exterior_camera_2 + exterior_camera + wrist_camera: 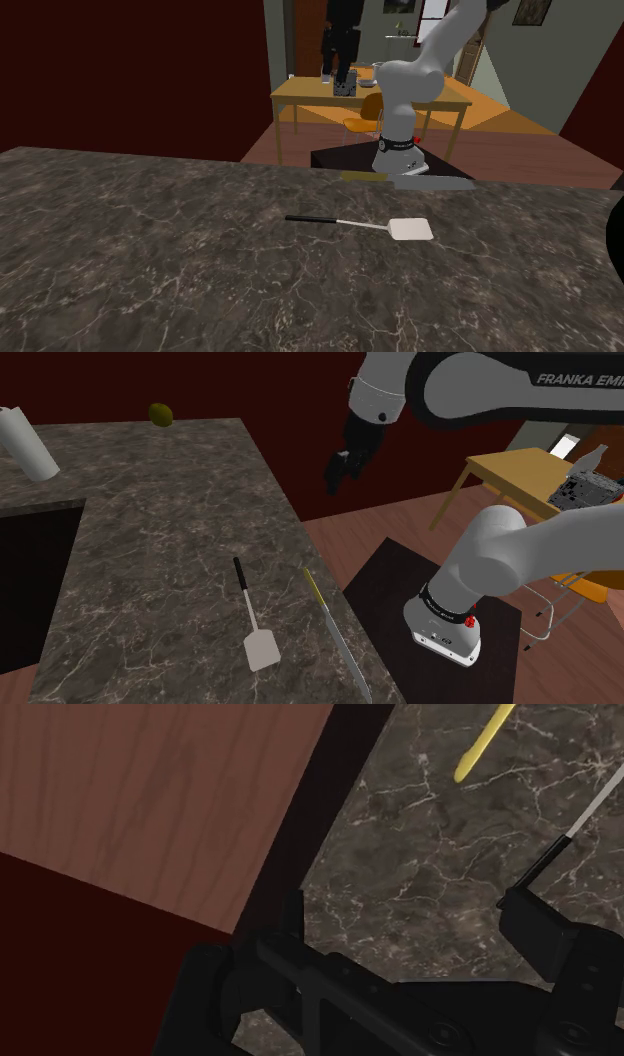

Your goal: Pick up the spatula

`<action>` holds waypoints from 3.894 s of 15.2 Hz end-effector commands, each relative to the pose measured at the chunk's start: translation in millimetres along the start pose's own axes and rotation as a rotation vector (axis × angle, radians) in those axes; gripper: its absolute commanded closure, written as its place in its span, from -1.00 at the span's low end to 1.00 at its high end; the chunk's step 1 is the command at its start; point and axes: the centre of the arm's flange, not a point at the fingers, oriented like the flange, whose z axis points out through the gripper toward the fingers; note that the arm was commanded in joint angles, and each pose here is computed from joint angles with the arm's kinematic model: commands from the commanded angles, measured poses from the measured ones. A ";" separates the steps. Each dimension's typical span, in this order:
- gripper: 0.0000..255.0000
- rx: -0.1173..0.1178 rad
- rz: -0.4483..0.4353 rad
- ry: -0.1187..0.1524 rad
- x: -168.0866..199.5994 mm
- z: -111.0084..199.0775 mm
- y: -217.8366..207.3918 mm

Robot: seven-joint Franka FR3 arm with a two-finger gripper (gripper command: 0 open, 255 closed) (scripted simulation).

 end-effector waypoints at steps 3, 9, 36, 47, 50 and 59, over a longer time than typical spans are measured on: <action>-1.00 -0.004 0.080 -0.013 -0.1 30.3 -43.0; -1.00 -0.012 0.195 -0.032 0.5 77.3 -107.5; 1.00 -0.030 0.459 -0.077 20.3 227.9 -253.1; 1.00 -0.030 0.459 -0.077 24.4 201.8 -252.7; 1.00 -0.030 0.459 -0.077 26.7 186.1 -252.4; 1.00 -0.030 0.459 -0.077 32.0 148.7 -251.7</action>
